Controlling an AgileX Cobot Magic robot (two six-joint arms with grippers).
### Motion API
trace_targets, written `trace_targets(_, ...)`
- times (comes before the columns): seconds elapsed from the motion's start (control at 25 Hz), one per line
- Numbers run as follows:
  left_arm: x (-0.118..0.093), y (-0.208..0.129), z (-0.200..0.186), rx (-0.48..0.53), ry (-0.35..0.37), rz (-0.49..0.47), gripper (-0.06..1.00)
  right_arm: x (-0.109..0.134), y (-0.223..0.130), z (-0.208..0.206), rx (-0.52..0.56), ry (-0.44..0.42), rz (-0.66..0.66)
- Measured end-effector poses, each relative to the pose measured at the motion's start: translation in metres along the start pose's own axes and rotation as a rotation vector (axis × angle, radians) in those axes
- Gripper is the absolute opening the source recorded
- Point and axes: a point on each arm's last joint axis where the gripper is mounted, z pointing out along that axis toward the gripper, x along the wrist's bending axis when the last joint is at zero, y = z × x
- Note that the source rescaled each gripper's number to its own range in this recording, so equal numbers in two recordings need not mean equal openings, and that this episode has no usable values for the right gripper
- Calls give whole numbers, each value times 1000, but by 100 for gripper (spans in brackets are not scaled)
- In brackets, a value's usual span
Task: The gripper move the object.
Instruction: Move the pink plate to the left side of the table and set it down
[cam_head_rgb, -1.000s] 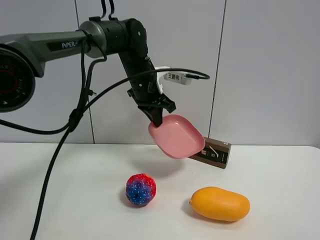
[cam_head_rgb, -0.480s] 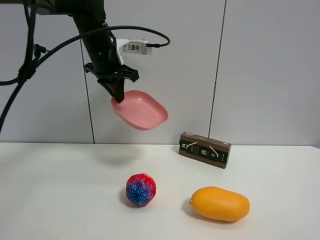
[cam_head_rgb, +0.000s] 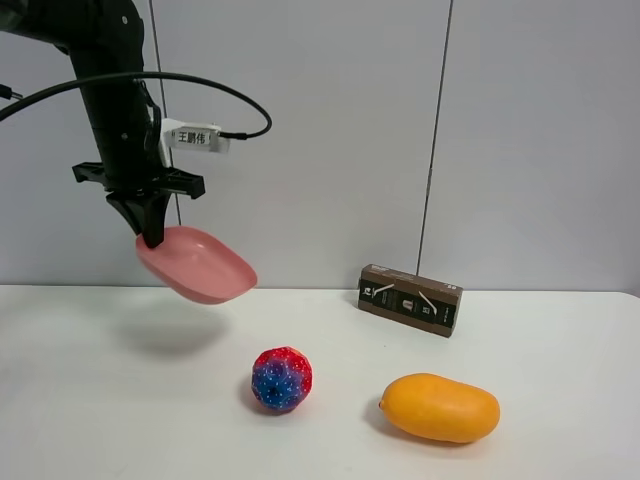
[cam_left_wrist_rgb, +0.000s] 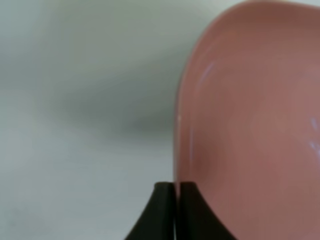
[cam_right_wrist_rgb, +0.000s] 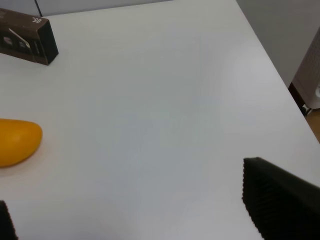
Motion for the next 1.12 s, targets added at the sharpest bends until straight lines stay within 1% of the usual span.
trace_targets(0.24,18,-25,21,111,-5,-53,0,0,0,0,0,0,0)
trace_targets(0.4,22,-41,30,161,-11,-70,0,0,0,0,0,0,0)
trace_targets(0.52,23,-51,33,143,-30,-97,0,0,0,0,0,0,0)
trace_targets(0.6,25,-56,35,125,-26,-118,0,0,0,0,0,0,0)
trace_targets(0.76,25,-66,48,72,-17,-157,0,0,0,0,0,0,0)
trace_targets(0.96,22,-75,65,25,-33,-196,0,0,0,0,0,0,0)
trace_targets(1.12,21,-85,76,35,-36,-205,0,0,0,0,0,0,0)
